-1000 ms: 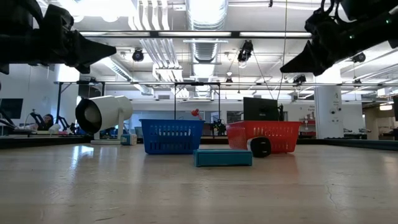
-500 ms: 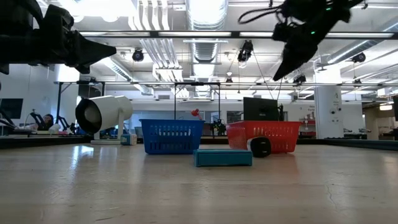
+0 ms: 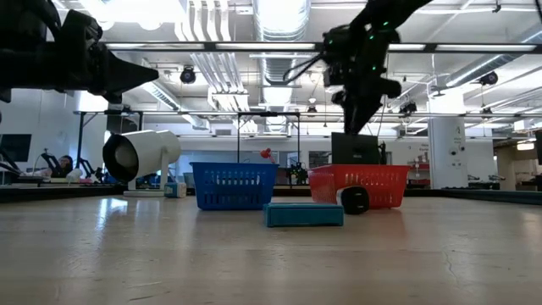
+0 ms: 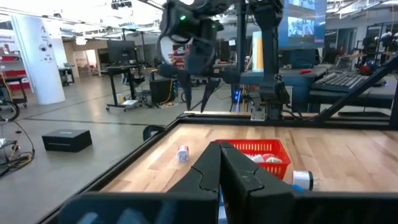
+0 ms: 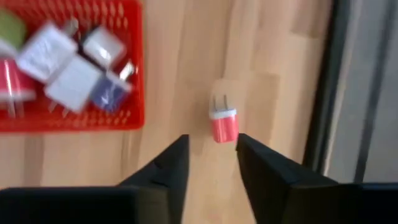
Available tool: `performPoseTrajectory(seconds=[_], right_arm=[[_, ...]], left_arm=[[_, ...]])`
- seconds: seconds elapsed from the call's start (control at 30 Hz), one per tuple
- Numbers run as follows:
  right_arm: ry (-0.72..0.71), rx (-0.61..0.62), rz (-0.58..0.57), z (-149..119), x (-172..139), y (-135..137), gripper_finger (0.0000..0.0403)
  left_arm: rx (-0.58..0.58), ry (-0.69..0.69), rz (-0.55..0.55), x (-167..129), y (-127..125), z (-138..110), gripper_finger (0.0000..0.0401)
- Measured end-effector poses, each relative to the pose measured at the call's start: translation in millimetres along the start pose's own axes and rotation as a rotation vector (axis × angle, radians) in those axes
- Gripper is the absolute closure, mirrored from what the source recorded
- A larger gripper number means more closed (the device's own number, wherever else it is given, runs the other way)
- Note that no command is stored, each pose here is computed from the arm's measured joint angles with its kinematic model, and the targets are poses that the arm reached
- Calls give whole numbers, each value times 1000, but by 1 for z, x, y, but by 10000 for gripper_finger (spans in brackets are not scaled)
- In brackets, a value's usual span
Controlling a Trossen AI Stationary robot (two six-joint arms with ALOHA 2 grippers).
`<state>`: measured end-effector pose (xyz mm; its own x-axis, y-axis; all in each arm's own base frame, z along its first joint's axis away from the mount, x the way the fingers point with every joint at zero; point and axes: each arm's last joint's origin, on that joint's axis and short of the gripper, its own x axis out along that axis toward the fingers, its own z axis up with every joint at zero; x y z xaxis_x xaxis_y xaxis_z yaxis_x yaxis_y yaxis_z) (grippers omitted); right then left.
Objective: Pick & Place Office items
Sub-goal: Put the pink charger adapter into the red bin
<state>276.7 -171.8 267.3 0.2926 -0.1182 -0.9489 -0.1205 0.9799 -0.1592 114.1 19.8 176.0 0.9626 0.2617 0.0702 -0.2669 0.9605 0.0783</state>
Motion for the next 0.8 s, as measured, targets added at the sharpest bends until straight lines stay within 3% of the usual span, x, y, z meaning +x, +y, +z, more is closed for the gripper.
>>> performPoseTrajectory(seconds=[0.2, 0.43, 0.8], right_arm=[[68, -141, 76, 6, 34, -18, 197], [92, -225, 132, 9, 66, -30, 171], [181, -97, 155, -4, 107, -57, 170]], left_arm=[[50, 35, -1, 0, 0, -3, 396], [87, 48, 3, 0, 0, -5, 396], [89, 45, 4, 0, 0, -4, 396]])
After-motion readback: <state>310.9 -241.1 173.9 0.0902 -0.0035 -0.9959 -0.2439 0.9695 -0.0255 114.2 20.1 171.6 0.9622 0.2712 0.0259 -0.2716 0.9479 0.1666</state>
